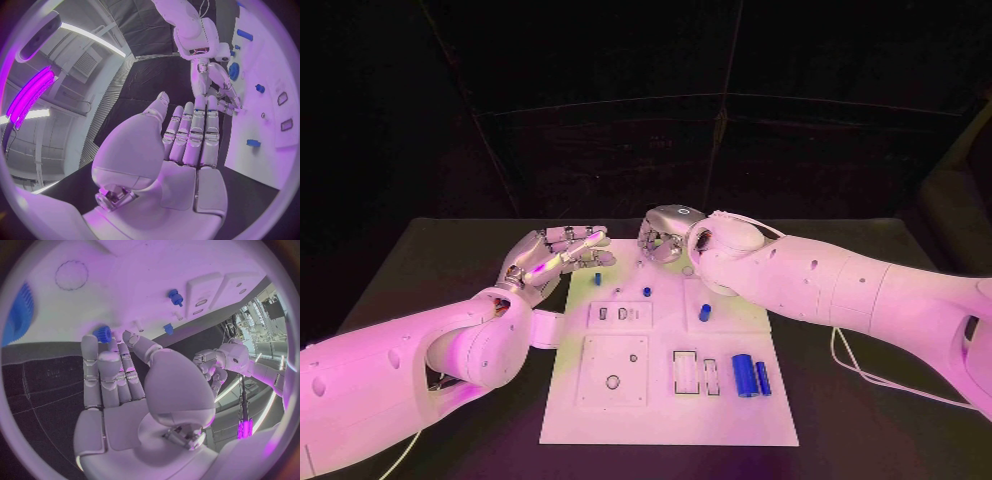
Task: Assemble the parts on the task board
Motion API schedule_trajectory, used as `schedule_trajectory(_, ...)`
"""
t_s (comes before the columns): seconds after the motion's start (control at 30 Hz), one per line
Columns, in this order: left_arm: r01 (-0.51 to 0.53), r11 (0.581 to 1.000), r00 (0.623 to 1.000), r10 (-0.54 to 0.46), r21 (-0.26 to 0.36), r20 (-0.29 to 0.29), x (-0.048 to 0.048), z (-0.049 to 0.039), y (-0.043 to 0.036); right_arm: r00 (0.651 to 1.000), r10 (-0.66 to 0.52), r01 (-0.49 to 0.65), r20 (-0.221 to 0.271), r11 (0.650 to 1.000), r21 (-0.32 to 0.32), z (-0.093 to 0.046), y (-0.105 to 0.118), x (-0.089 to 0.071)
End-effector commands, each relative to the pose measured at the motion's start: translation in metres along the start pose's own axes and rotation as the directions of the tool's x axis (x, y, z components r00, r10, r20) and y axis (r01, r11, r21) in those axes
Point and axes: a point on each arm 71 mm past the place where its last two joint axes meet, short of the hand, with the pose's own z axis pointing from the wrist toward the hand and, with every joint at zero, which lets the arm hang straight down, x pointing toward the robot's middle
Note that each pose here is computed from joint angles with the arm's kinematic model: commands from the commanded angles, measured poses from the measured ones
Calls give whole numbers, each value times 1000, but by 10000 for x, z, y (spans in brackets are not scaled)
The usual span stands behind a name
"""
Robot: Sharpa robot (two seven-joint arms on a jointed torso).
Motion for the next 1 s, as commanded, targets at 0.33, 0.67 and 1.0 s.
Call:
schedule_trajectory(0.33,-1,1000,1000,1,6,-10,-5,6,-14,999,4,-4,52,1000,0,-21,-53,-57)
schedule_trajectory(0.67,-2,1000,1000,2,4,-8,-20,4,-14,995,57,-51,85,997,-66,-169,-78,-119)
schedule_trajectory(1.0,-3,1000,1000,3,3,-7,-33,0,-15,997,60,-58,48,997,-49,-280,-240,-193)
